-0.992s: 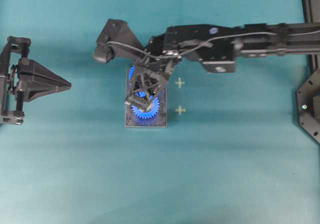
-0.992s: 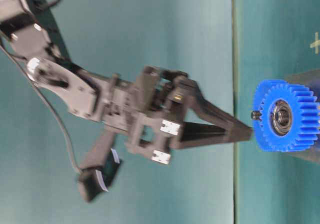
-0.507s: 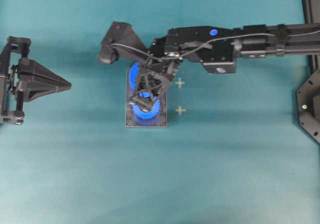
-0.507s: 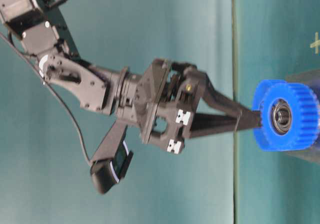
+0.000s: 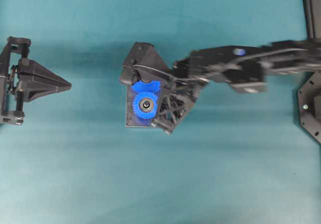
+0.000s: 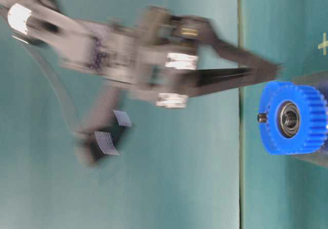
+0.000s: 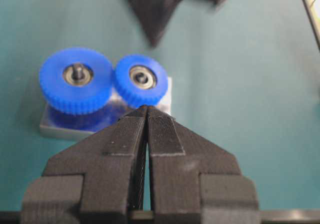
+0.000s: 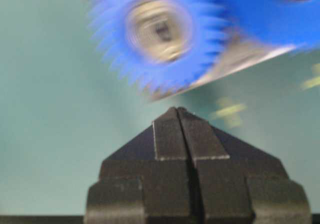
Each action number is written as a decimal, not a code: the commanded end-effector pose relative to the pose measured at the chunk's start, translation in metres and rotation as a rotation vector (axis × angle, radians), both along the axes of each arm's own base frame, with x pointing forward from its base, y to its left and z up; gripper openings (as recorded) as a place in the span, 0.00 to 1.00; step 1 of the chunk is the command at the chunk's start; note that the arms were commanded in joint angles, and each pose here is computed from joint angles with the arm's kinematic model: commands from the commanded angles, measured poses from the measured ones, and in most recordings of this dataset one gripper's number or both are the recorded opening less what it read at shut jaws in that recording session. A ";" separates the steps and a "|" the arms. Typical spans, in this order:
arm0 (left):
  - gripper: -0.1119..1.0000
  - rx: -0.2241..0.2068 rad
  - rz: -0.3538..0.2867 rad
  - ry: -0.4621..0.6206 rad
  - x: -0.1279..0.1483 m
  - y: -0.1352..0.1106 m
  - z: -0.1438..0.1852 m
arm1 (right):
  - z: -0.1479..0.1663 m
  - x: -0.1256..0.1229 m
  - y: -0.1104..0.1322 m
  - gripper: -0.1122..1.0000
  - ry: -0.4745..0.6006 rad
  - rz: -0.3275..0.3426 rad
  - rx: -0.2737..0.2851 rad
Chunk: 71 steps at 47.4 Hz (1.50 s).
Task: Fit the small gear onto the shaft.
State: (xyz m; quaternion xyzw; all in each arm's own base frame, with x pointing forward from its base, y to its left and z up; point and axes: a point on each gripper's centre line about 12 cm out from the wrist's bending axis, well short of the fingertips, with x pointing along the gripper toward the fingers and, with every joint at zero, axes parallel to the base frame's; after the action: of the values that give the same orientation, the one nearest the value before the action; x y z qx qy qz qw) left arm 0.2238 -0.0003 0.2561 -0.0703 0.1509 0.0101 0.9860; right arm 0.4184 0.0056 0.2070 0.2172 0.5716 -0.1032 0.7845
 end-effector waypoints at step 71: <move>0.10 -0.002 0.000 -0.018 0.001 0.000 0.004 | 0.012 0.029 -0.018 0.08 -0.132 -0.078 -0.059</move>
State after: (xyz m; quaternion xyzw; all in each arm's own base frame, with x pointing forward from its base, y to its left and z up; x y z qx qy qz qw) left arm 0.2228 -0.0003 0.2554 -0.0718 0.1502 0.0103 0.9860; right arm 0.4369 -0.0085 0.2065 0.2224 0.5270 -0.1394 0.8083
